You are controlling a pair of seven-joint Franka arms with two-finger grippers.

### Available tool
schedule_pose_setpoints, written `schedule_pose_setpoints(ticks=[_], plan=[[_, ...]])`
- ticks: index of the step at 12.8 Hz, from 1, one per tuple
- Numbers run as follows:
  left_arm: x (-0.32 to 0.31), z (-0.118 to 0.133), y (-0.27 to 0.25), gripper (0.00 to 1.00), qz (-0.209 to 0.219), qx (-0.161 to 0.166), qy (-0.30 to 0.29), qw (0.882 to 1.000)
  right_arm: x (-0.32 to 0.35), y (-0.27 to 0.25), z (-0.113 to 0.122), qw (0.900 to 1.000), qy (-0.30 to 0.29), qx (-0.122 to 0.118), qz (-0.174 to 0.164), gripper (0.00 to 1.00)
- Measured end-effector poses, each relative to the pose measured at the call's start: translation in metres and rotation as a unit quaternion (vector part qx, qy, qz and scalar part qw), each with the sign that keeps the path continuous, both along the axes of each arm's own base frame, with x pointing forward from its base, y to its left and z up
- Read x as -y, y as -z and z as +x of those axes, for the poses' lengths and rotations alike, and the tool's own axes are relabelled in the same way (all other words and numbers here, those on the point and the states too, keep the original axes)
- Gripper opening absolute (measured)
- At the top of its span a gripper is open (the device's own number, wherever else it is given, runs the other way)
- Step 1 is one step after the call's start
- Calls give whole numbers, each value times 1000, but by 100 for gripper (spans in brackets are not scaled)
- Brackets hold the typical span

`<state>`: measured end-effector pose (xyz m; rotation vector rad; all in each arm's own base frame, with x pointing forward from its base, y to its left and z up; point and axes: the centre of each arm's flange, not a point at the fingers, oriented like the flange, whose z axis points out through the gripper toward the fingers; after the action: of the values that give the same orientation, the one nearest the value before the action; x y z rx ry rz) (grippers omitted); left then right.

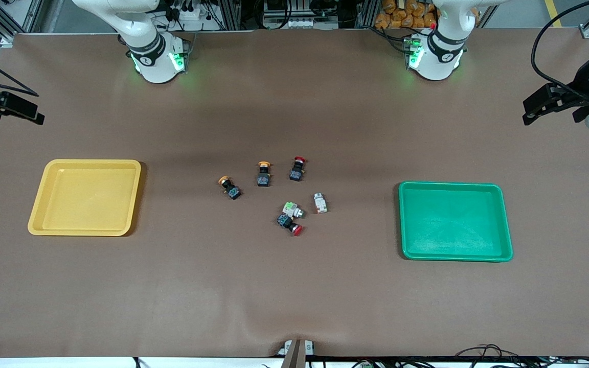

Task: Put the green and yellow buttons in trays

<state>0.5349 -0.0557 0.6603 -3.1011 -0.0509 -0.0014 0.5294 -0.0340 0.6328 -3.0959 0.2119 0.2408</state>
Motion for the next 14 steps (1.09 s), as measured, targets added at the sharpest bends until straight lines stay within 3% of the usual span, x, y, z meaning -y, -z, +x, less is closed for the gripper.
schedule_pose_setpoints(ticks=[14], plan=[[-36, -3, 1, 100, -29, -22, 2, 999, 1, 0, 0, 1000, 1, 0, 0, 100]])
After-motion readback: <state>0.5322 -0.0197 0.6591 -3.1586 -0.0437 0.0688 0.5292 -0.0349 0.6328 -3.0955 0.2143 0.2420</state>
